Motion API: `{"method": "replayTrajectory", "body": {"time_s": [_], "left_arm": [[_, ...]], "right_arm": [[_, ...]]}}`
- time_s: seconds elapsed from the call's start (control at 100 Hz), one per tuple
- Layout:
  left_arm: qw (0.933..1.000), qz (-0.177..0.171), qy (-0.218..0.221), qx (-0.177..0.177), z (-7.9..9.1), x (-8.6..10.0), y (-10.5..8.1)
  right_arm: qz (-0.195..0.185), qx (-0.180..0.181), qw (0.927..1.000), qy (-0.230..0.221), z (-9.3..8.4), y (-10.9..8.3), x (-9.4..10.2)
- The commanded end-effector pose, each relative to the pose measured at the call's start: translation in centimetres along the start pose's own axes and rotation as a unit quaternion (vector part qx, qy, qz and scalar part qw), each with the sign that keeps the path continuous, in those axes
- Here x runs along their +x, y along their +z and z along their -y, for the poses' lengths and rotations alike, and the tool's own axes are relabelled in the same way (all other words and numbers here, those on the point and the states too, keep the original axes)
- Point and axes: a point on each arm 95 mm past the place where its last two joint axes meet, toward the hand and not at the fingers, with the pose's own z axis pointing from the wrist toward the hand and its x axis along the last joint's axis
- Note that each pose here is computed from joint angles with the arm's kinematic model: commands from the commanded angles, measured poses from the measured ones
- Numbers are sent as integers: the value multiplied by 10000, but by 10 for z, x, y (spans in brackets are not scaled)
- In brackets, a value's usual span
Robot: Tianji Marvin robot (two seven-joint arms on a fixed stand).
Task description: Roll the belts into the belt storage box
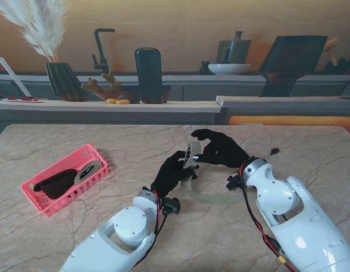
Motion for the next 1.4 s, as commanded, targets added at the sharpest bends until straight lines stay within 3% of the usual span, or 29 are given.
{"method": "replayTrajectory", "body": {"time_s": [0.0, 0.13, 0.27, 0.65, 0.8, 1.02, 1.39], "left_arm": [[10000, -3, 2, -84, -3, -2, -2], [9999, -44, 3, -144, -4, -1, -3], [9999, -41, -20, -139, -3, -1, -4], [9996, 65, -234, -109, -4, 0, -4], [9990, 107, -403, -127, -4, 0, -5], [9991, 120, -349, -197, -6, -2, -3], [9979, 185, -452, -421, -10, -5, -4]], "right_arm": [[53, 58, 10000, 60, 0, 2, -6], [94, 312, 9982, 507, 5, 6, -11], [19, 479, 9970, 603, 9, 8, -13], [-177, 495, 9948, 871, 20, 18, -7], [-327, 45, 9956, 876, 16, 22, 3], [-639, -785, 9924, 701, -3, 24, 29], [-1048, -1497, 9832, 35, -39, 33, 62]]}}
